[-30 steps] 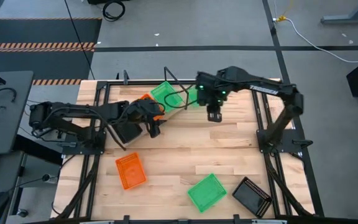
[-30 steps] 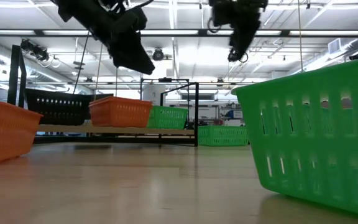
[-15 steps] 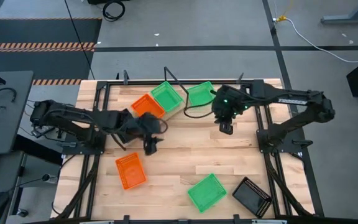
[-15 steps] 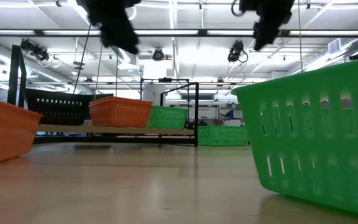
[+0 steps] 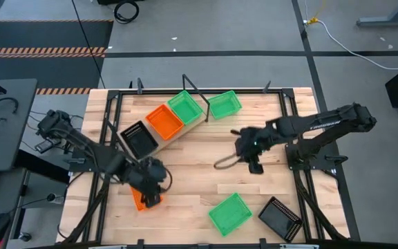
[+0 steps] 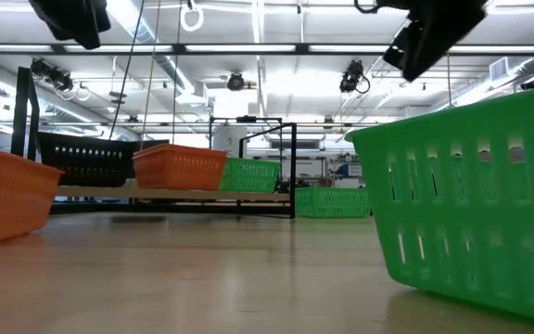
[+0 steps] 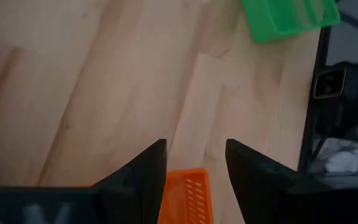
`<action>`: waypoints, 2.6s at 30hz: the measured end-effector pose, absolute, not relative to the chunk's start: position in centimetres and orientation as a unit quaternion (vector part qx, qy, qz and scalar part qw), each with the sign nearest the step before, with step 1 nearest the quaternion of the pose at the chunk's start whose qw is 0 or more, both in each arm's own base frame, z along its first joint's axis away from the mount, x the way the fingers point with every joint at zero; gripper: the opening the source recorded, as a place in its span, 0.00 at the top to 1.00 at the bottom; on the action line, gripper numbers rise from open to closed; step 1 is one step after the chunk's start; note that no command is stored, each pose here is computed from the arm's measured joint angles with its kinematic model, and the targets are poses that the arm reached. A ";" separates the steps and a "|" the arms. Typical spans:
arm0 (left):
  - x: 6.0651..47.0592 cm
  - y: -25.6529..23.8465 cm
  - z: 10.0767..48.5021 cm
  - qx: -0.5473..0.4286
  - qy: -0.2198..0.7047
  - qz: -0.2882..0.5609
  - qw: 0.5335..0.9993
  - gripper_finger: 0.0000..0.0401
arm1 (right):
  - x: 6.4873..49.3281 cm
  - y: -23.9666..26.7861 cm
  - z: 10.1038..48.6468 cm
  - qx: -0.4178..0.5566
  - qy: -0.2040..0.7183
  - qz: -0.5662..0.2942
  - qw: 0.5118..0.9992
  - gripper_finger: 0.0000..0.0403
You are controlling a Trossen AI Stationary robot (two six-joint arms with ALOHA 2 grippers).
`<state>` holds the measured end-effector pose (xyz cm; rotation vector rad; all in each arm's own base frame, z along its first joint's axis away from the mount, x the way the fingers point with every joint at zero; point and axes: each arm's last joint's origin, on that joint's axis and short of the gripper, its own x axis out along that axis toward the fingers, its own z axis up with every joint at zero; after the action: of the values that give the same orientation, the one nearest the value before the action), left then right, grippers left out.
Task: Stack baskets on shelf by color
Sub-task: Stack the bottom green bin on top of the green bin on the shelf
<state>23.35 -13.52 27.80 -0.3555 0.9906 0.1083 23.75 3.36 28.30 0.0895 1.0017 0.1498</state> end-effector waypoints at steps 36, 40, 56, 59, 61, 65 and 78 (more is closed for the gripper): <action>39.0 -22.0 20.9 0.291 0.336 -0.273 0.853 0.58 | 20.1 8.7 29.8 0.122 0.456 -0.033 0.881 0.72; 39.1 -22.8 20.7 0.314 0.310 -0.288 0.850 0.64 | 20.2 8.6 29.8 0.118 0.448 -0.042 0.885 0.72; 40.5 -22.4 17.9 0.282 0.329 -0.276 0.858 0.73 | 20.2 8.6 29.9 0.096 0.446 -0.029 0.890 0.72; 40.7 -22.4 17.5 0.274 0.330 -0.272 0.862 0.67 | 20.2 8.6 29.9 0.093 0.446 -0.028 0.890 0.72; 40.7 -22.4 17.4 0.275 0.331 -0.271 0.861 0.62 | 20.2 8.6 29.9 0.089 0.446 -0.026 0.890 0.72; 41.0 -22.3 16.5 0.276 0.339 -0.256 0.863 0.57 | 20.3 8.7 29.9 0.088 0.444 -0.024 0.892 0.72; 42.3 -20.7 13.7 0.273 0.373 -0.185 0.867 0.96 | 20.8 8.5 30.3 0.070 0.396 -0.070 0.913 0.72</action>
<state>42.31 -20.67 13.65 0.5724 0.7818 -0.3871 20.76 8.47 30.31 0.1441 0.8156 -0.1447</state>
